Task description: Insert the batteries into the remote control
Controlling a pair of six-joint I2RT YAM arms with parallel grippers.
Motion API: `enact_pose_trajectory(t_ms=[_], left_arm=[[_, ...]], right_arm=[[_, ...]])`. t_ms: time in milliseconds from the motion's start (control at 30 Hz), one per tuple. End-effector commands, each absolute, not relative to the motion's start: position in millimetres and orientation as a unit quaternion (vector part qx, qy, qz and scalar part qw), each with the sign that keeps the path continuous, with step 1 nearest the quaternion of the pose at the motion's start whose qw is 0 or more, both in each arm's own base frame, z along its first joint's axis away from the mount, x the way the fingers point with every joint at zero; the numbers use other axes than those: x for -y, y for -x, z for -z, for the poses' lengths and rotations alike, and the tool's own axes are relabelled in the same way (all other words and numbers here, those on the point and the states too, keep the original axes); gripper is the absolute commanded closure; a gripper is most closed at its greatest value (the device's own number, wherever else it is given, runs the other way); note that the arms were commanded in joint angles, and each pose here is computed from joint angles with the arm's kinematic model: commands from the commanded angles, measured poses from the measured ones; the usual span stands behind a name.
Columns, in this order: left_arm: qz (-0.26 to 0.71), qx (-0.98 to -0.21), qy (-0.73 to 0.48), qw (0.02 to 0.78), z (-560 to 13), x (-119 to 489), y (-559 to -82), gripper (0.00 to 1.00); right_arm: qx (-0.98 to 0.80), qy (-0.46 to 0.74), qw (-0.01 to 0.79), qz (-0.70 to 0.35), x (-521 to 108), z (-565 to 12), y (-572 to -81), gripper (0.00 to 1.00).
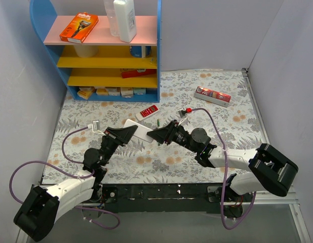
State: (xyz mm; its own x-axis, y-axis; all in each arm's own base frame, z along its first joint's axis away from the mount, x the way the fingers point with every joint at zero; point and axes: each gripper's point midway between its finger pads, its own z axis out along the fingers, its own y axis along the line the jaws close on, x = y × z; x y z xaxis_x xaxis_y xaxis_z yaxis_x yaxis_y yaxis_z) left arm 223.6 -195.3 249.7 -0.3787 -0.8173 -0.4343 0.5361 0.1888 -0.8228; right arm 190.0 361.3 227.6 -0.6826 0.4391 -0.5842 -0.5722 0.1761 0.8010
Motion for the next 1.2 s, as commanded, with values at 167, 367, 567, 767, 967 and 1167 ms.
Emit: enact_pose_trajectory(t_ms=[167,367,567,767,967,1167], left_arm=[[0.606,-0.568,0.137,0.54,-219.9,191.1,-217.5,1.0],[0.609,-0.565,0.137,0.54,-222.9,191.6,-217.1,1.0],[0.614,-0.559,0.13,0.543,-228.0,192.2,-214.8,1.0],[0.62,-0.551,0.135,0.541,-231.4,191.4,-212.9,1.0],[0.629,-0.54,0.146,0.539,-235.8,187.7,-211.6,1.0],[0.635,-0.538,0.152,0.533,-236.9,187.4,-210.4,1.0]], right_arm=[[-0.674,0.043,0.394,-0.624,-368.4,-220.6,-200.2,0.5],[-0.706,0.032,0.387,-0.593,-361.7,-199.3,-202.6,0.6],[-0.731,0.011,0.391,-0.56,-351.0,-183.1,-207.5,0.71],[-0.747,-0.005,0.385,-0.542,-344.4,-171.2,-209.0,0.72],[-0.755,-0.02,0.378,-0.536,-336.7,-158.9,-206.2,0.74],[-0.755,-0.02,0.379,-0.535,-333.7,-156.0,-204.5,0.75]])
